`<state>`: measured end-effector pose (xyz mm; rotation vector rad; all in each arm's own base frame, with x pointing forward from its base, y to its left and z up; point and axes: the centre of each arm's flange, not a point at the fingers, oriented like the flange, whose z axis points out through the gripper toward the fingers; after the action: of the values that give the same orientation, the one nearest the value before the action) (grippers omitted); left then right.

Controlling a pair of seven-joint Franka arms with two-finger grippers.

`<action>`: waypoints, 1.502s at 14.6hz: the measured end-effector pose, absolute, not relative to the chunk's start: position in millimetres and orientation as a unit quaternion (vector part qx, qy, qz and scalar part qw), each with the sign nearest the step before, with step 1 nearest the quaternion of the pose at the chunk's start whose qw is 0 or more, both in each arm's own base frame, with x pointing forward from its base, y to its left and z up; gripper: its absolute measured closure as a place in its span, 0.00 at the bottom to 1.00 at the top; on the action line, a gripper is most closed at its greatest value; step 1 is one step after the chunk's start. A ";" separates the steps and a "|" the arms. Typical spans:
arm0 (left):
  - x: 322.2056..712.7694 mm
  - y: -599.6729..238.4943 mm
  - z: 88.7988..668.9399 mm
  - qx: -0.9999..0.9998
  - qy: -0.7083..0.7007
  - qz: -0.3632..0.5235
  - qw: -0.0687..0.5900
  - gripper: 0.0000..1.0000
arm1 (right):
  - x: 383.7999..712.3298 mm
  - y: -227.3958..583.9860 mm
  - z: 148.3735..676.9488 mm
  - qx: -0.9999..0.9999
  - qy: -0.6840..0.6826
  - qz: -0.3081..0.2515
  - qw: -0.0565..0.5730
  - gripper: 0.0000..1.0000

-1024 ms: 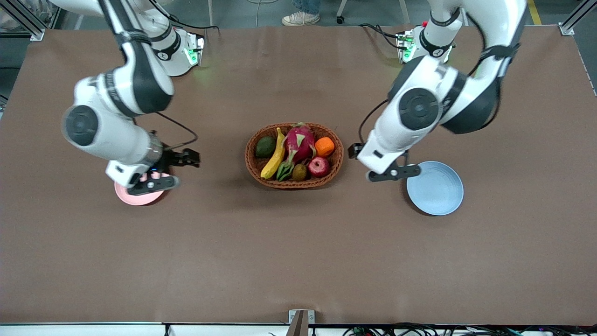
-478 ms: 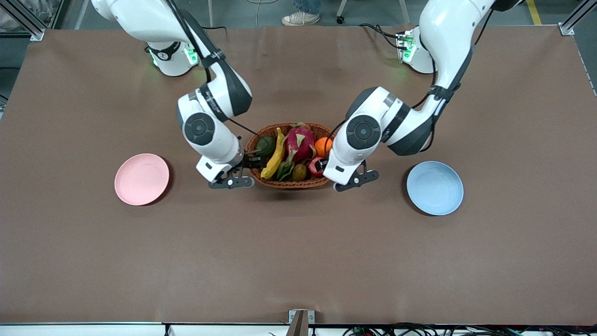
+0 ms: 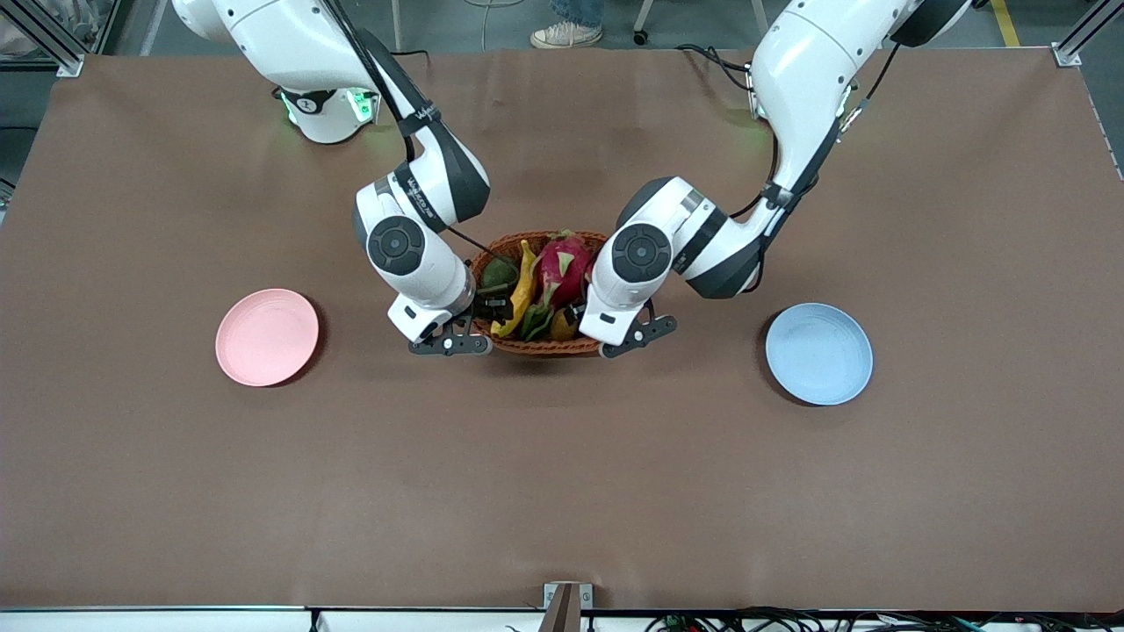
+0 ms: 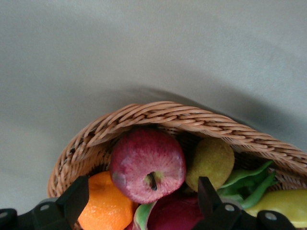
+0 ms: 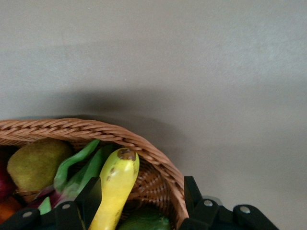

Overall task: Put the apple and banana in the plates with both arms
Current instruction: 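Grasp the red apple with the left gripper while the right gripper grasps the banana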

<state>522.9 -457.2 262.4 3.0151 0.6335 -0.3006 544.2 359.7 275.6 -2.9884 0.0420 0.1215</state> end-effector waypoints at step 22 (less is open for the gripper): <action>524.2 -462.7 235.6 0.972 0.213 -0.098 0.022 0.22 | 523.9 390.4 232.8 -0.995 0.037 0.053 0.077 0.31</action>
<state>524.2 -462.7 235.6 3.0108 0.6609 -0.3050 523.9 390.4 232.8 -2.9806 0.1095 0.1600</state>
